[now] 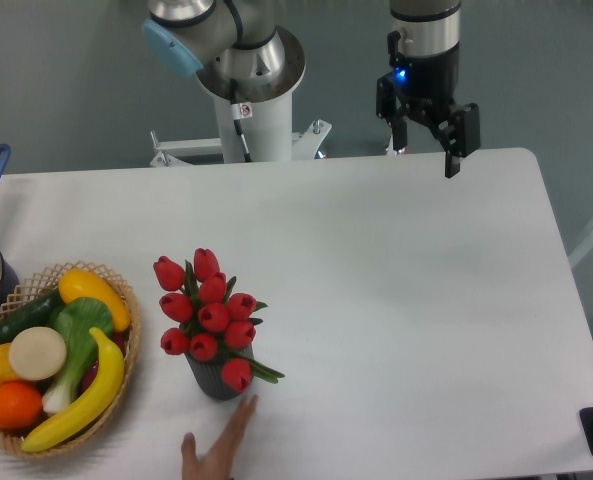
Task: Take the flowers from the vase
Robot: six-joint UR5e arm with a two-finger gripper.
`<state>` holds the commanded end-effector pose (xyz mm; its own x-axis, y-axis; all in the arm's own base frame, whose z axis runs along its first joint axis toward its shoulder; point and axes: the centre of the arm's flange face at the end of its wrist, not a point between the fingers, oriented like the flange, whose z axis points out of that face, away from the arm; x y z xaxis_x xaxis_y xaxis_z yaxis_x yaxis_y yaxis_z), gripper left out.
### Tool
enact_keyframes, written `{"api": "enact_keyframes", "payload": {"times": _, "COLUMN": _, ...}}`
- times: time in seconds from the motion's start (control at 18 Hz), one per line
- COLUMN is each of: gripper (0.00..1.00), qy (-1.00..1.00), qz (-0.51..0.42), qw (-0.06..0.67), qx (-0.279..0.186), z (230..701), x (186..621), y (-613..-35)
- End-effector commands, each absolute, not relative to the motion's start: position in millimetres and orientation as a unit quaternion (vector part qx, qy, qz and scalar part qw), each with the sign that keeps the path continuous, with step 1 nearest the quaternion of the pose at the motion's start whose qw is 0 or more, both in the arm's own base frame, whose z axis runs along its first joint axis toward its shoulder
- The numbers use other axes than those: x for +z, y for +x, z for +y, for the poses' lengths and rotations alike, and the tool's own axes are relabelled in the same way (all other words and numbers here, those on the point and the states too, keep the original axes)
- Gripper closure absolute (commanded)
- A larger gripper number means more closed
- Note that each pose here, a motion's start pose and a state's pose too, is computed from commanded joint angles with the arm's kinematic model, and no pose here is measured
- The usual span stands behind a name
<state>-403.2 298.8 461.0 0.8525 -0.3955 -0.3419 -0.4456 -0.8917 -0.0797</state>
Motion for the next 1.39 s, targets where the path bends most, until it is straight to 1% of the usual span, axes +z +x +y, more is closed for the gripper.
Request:
{"api": "enact_keyframes", "payload": {"times": 0.17, "gripper": 0.0, "qy": -0.957, "qz": 0.216, "qw": 0.082, "qx": 0.175, "z": 299, "x": 472, "y": -408}}
{"api": "enact_keyframes", "payload": {"times": 0.44, "gripper": 0.0, "qy": -0.959, "qz": 0.214, "qw": 0.087, "qx": 0.166, "z": 300, "x": 464, "y": -406}}
{"api": "enact_keyframes", "payload": {"times": 0.67, "gripper": 0.0, "qy": -0.959, "qz": 0.205, "qw": 0.119, "qx": 0.153, "z": 302, "x": 456, "y": -403}}
{"api": "enact_keyframes", "payload": {"times": 0.94, "gripper": 0.0, "qy": -0.962, "qz": 0.19, "qw": 0.122, "qx": 0.155, "z": 299, "x": 457, "y": -405}}
{"api": "enact_keyframes", "payload": {"times": 1.28, "gripper": 0.0, "qy": -0.968, "qz": 0.167, "qw": 0.127, "qx": 0.136, "z": 300, "x": 442, "y": -398}}
{"api": "enact_keyframes", "payload": {"times": 1.39, "gripper": 0.0, "qy": -0.968, "qz": 0.158, "qw": 0.153, "qx": 0.123, "z": 306, "x": 436, "y": -394}}
